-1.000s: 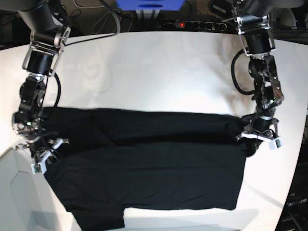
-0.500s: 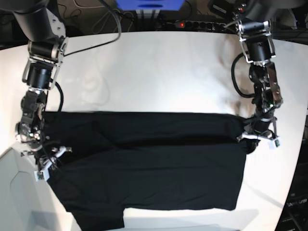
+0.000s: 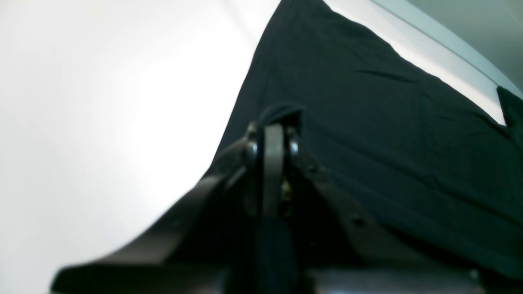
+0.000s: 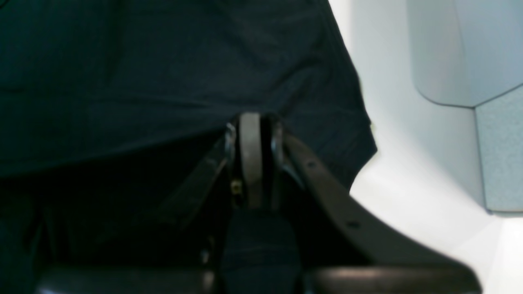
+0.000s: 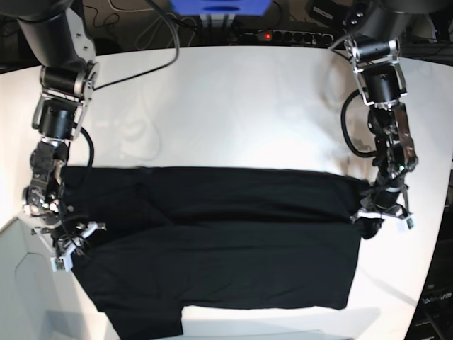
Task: Fold the T-shirt properly
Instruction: 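Lift the collar-side corners and carry them toward the hem with both grippers, then drag the held edge back toward the robot, flattening the folded shirt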
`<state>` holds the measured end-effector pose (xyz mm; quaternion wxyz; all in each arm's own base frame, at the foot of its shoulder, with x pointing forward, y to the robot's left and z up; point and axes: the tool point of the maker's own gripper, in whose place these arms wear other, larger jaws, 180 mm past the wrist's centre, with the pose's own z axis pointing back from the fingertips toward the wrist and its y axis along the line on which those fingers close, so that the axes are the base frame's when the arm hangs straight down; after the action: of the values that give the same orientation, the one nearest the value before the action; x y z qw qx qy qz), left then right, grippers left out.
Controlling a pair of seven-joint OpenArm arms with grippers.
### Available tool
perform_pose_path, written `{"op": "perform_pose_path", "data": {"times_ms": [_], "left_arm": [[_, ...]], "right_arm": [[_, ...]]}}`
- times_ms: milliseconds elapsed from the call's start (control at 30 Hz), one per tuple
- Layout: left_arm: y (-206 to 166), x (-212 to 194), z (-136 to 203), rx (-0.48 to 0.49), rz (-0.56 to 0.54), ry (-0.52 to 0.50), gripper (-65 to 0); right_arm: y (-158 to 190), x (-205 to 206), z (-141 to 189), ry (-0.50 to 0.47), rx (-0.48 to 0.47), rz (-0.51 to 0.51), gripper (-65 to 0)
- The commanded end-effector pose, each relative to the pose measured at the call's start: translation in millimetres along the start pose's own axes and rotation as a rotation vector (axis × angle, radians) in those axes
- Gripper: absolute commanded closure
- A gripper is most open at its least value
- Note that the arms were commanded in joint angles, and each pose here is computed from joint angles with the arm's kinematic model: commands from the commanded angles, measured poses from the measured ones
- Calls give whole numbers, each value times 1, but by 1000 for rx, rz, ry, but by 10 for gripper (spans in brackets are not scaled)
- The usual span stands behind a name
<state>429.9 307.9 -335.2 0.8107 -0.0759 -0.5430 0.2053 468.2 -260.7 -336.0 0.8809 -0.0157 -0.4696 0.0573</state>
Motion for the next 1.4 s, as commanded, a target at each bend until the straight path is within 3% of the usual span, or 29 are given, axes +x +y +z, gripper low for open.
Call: {"op": "perform_pose_path", "data": {"times_ms": [0,67,200,300,433,833,967,1033,1133,1267,1367], "left_arm": [[-3,29,0,-12,-8,-74,-29],[-3,29,0,-12,-8,-74,-98],[-1,26,1,-8,-8,-70,-293],[-3,30,2,-15,-8,-80,-381],[9,26,11,2,-25,-72,-384],[47,-47,25,78,-14,75,-388],[54,-62,21,94,6,116,-383],[56,-64,21,97,8,120,-349],[52,-71,21,93,23,130,-228],[50,-78,22,90,34,140,-13],[51,-83,26,91,30,148,-9]], "right_arm": [[-10,29,4,-78,-18,2,0],[-9,28,4,-74,-17,3,-45],[-9,28,4,-74,-18,4,-202],[-10,29,5,-77,-20,5,-295],[-13,24,6,-69,-25,0,-321],[-7,-23,45,-53,-51,99,-321],[-6,-41,50,-27,-48,109,-321],[-6,-43,50,-22,-49,110,-321],[-25,-43,56,-27,-89,86,-321],[-45,-41,63,-36,-133,52,-323],[-54,-45,66,-24,-150,60,-323]]}}
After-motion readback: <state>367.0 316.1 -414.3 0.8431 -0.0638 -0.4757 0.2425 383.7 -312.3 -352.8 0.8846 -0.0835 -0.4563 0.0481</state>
